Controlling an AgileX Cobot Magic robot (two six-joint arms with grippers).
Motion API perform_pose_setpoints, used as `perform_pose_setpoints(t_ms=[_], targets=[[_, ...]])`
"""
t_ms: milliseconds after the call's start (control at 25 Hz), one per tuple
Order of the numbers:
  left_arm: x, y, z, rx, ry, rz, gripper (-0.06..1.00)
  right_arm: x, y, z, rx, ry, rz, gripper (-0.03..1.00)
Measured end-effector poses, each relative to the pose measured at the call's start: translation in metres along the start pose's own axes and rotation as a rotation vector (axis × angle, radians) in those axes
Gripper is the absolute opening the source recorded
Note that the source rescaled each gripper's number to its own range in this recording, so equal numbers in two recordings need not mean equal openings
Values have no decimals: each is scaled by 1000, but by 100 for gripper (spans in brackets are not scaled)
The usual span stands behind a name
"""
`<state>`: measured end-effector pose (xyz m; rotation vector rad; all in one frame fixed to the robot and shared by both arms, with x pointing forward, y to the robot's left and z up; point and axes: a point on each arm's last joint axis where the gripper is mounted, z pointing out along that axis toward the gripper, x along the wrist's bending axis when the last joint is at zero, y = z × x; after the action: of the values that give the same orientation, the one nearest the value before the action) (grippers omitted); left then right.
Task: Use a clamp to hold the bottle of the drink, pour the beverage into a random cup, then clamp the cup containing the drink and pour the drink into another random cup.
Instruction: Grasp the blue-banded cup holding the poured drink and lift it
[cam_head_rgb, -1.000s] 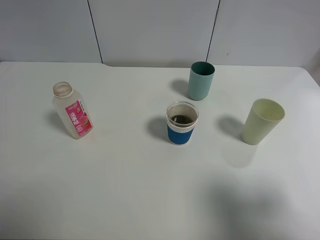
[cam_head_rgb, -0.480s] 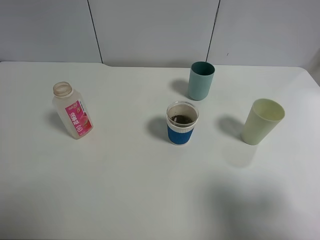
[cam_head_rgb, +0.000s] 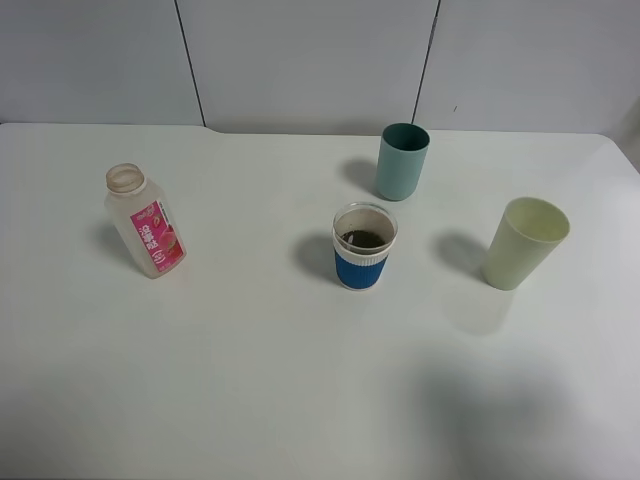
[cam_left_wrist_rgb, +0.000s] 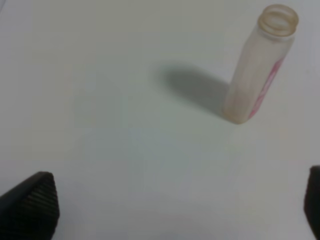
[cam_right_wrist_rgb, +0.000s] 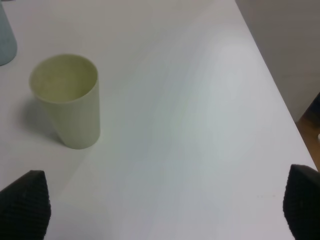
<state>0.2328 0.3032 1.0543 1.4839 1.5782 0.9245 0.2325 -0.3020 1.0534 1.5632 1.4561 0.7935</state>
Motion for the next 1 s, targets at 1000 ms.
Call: perform_pose_setpoints(t_ms=[1000], targets=[[0,0,0,0,0,0,100,0,4,0,-8,0,1,83]])
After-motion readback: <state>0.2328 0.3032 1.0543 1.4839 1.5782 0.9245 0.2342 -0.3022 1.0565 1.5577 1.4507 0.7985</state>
